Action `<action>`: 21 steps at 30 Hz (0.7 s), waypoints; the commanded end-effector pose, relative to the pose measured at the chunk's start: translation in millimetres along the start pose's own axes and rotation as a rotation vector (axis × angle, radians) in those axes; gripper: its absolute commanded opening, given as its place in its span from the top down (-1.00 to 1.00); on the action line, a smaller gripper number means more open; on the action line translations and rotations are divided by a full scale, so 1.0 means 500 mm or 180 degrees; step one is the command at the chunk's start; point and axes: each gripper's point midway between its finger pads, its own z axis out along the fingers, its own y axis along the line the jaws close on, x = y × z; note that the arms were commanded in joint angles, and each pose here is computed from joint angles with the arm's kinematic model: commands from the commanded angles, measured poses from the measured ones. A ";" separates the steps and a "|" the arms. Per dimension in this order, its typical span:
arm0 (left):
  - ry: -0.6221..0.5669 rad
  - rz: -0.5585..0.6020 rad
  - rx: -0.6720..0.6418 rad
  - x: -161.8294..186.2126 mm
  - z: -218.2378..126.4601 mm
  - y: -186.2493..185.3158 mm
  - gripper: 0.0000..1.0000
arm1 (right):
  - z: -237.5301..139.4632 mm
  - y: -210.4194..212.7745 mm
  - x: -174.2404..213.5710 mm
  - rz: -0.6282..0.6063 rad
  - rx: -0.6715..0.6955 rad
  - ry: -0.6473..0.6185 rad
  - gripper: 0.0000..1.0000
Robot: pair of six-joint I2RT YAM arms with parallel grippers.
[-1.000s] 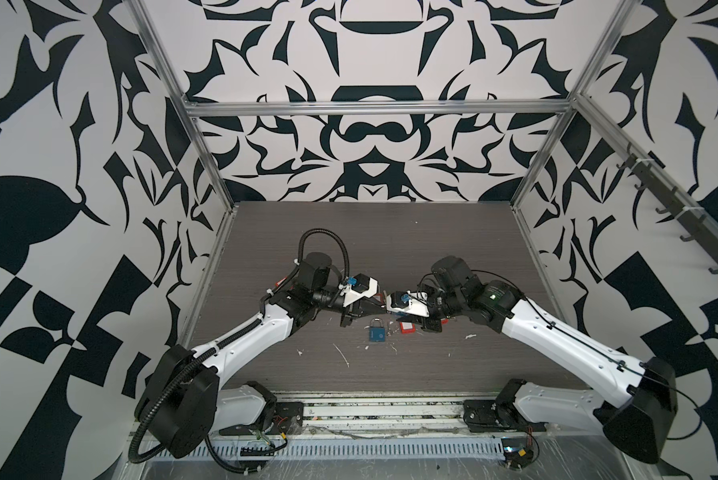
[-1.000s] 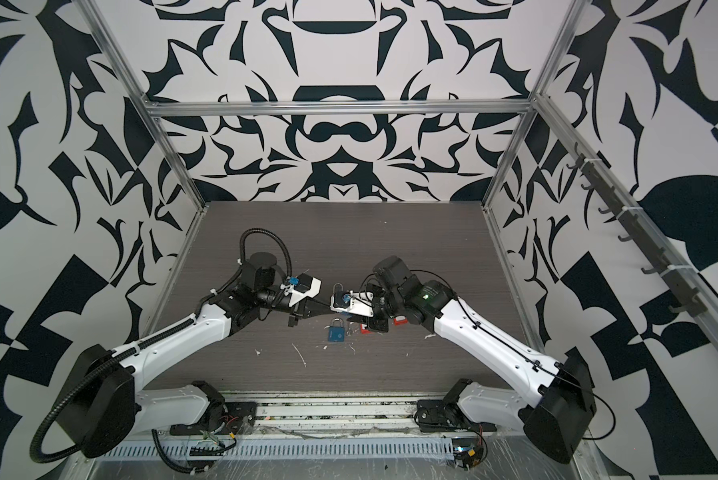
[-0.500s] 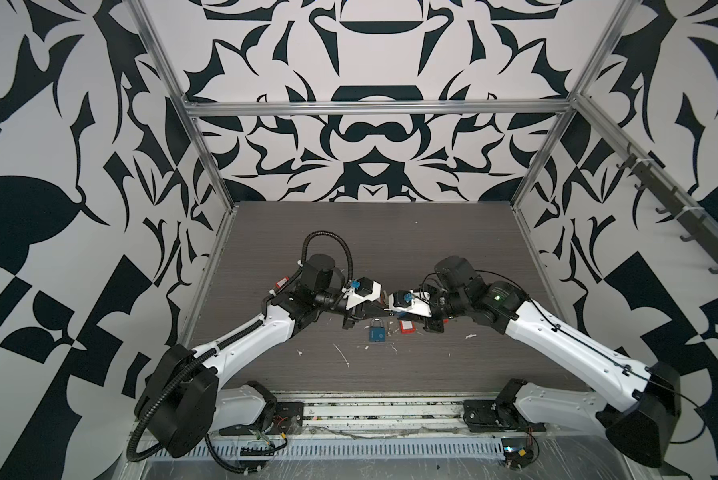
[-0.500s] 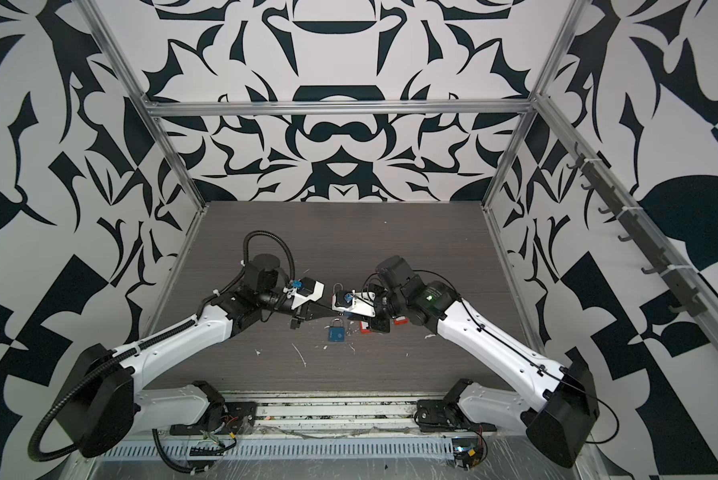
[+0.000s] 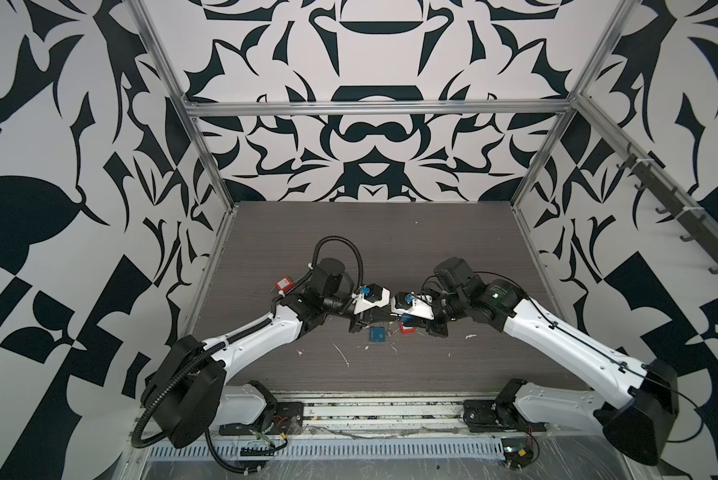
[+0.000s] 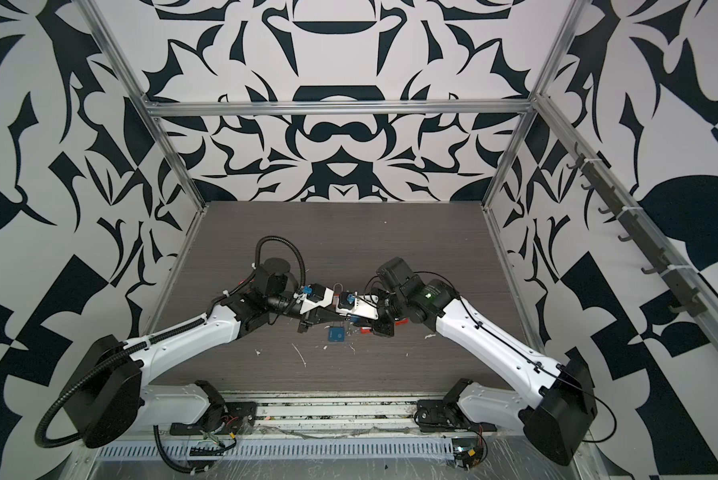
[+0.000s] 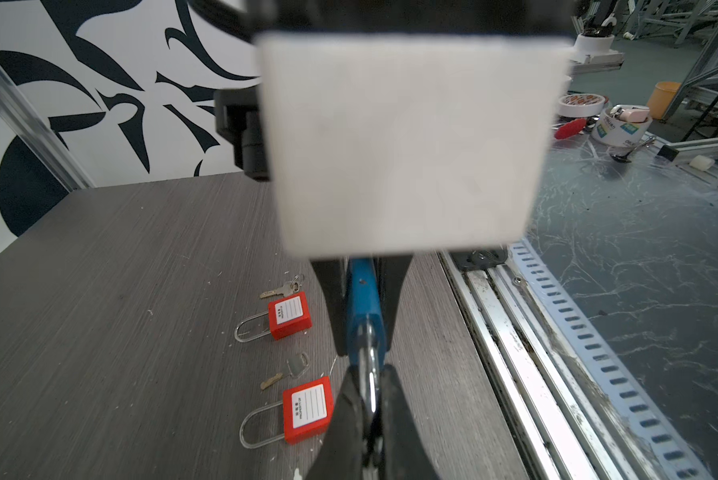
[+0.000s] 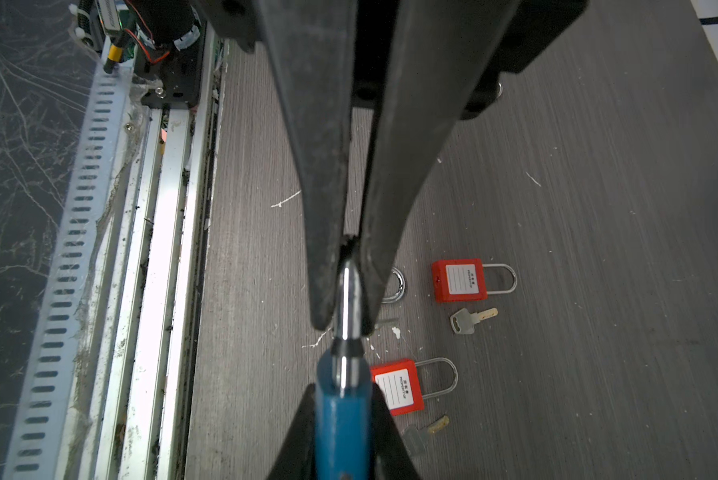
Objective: Lock with the key
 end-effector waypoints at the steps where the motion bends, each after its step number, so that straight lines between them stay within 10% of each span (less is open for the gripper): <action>1: -0.0113 0.0185 -0.0034 -0.014 0.027 -0.001 1.00 | -0.027 -0.007 -0.131 -0.0420 0.0007 -0.0793 1.00; 21: -0.0289 -0.0104 0.0140 0.006 0.089 -0.021 1.00 | -0.042 -0.083 -0.198 -0.0605 0.0646 -0.1271 1.00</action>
